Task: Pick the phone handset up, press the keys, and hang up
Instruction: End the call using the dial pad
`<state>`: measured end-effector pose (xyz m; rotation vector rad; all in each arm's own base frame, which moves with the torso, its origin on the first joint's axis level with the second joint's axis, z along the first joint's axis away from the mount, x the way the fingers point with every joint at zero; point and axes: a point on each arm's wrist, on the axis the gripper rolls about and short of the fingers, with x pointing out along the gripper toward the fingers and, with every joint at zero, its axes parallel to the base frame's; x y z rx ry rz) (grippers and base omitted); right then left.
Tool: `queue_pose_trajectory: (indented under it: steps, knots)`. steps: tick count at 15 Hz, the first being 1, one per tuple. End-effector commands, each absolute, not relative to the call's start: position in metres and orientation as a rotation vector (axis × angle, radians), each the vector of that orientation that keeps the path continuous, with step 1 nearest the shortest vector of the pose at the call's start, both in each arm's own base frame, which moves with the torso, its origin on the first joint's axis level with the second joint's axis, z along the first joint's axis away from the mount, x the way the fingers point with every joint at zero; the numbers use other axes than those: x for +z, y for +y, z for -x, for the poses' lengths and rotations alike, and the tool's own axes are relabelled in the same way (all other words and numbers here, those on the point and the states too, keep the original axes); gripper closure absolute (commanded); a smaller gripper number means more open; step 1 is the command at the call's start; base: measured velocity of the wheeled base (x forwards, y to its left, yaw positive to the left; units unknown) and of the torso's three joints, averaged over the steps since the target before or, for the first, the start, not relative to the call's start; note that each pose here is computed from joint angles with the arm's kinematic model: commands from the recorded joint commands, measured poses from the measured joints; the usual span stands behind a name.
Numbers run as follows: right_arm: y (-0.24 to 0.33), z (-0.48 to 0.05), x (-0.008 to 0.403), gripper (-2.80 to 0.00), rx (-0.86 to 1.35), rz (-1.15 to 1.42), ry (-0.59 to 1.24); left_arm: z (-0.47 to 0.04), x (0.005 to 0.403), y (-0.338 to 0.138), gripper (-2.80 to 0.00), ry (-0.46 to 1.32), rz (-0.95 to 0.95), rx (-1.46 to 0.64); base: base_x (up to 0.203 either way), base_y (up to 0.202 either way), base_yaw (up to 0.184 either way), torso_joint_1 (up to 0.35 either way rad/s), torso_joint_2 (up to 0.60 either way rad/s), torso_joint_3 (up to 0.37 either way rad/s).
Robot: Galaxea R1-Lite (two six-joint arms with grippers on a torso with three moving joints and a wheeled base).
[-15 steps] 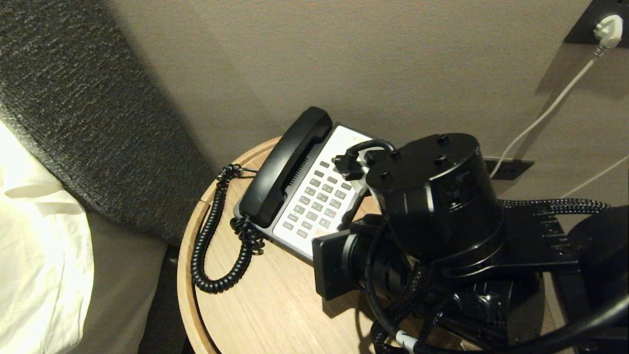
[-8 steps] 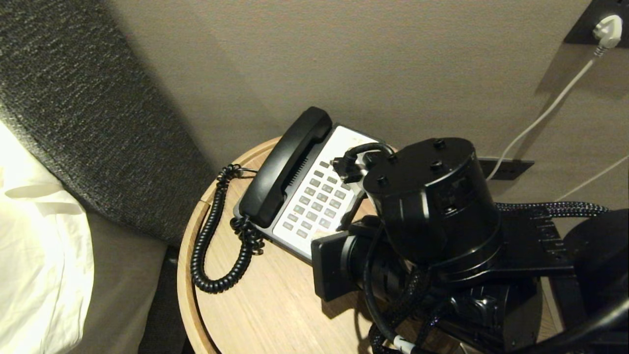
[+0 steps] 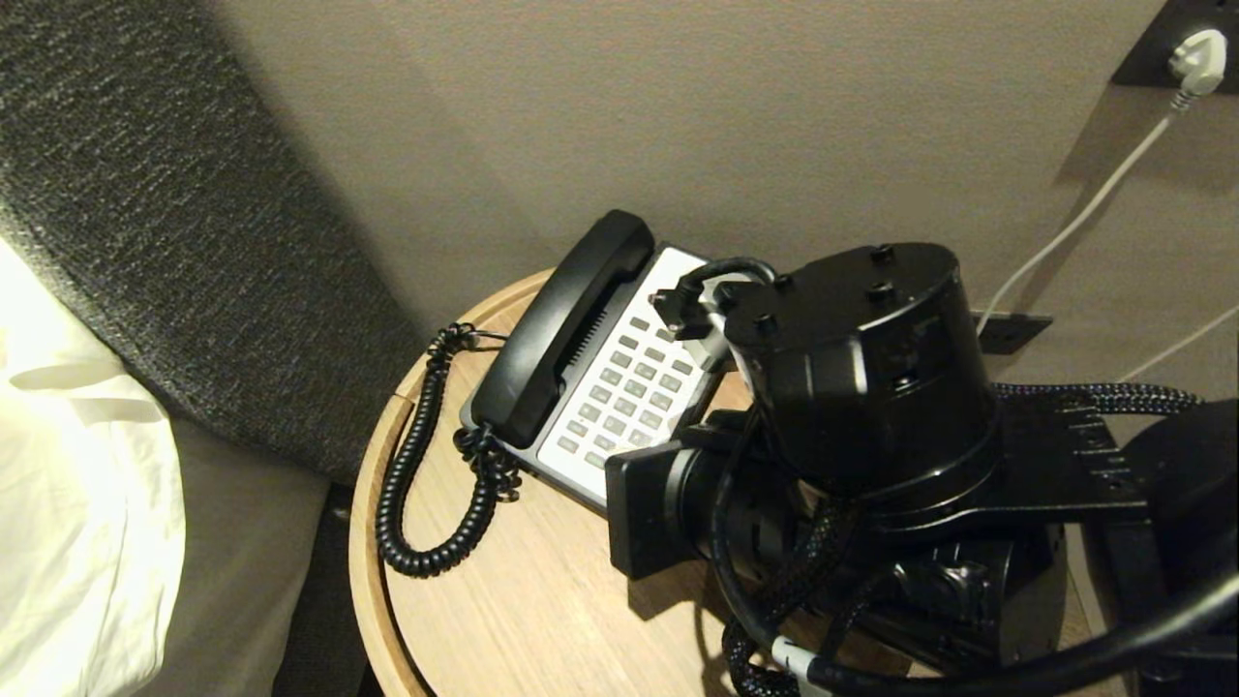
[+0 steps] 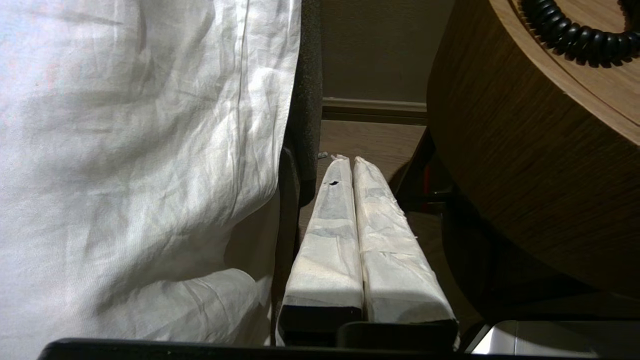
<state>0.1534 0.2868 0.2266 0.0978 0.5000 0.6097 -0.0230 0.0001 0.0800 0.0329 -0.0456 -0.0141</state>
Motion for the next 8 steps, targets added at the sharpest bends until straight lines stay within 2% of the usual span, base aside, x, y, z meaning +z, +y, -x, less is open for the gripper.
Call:
queue_pose_trajectory:
  steps: [1,8]
  knots:
    - [0.2866,-0.1532,0.2263,0.00,0.607,-0.097,0.500,0.0211,0.0732,0.0001,0.00,-0.021,-0.032,-0.015,0.000,0.000,0.000,0.000,0.00,0.000]
    - [0.2832,-0.1518,0.2209,0.00,0.596,-0.071,0.518,0.0211,0.0732,0.0001,0.00,-0.022,-0.033,-0.015,0.000,0.000,0.000,0.000,0.00,0.000]
